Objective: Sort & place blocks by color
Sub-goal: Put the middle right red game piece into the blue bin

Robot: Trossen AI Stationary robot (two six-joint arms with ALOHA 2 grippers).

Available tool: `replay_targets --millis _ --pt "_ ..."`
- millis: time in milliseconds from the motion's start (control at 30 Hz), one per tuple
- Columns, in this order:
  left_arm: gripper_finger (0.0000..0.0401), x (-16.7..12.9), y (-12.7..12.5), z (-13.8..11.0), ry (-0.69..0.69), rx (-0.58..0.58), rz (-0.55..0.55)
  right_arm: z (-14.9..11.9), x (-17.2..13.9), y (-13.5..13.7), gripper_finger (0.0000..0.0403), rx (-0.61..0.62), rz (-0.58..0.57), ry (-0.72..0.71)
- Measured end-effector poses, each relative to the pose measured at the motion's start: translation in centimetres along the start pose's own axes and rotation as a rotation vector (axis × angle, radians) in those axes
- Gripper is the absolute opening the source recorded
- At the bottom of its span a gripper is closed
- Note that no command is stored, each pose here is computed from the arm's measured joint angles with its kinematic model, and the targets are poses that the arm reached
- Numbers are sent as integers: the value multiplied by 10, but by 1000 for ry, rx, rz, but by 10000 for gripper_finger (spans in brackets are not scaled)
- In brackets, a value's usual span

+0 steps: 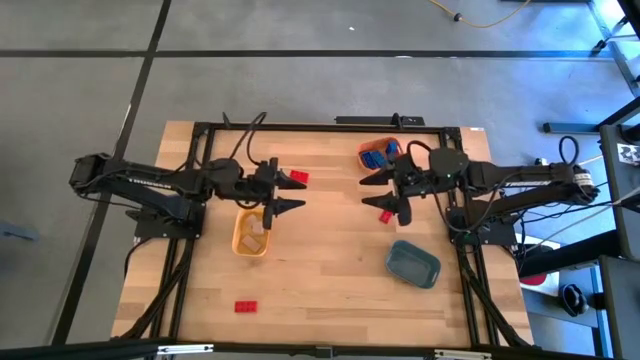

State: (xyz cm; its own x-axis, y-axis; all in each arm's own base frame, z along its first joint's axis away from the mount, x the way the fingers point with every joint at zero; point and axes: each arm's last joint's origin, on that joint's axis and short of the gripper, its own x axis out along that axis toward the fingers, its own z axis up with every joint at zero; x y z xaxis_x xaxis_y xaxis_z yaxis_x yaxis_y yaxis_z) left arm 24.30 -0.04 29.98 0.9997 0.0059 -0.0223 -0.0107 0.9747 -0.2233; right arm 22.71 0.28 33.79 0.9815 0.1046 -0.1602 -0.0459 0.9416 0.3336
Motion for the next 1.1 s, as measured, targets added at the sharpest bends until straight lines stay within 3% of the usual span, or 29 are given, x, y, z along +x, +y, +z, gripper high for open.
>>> replay_targets --millis 300,400,567,733,833,933,1100 --pt "214 -1 -1 1 2 1 -30 -5 5 -2 278 19 -27 29" --pt "214 -1 -1 0 6 1 -30 -6 4 -4 278 76 -91 35" --pt "214 -1 1 1 -9 35 46 -8 5 -10 278 155 -278 -12" --pt "214 -2 5 1 -29 50 164 -22 0 -19 277 473 -520 -17" --pt "214 -2 6 2 -37 52 200 -42 -8 -26 275 678 -677 104" --pt "214 -2 9 2 -39 54 214 -68 -20 -27 275 818 -861 319" --pt "214 -2 17 4 -37 54 205 -97 -23 -22 275 937 -1112 505"
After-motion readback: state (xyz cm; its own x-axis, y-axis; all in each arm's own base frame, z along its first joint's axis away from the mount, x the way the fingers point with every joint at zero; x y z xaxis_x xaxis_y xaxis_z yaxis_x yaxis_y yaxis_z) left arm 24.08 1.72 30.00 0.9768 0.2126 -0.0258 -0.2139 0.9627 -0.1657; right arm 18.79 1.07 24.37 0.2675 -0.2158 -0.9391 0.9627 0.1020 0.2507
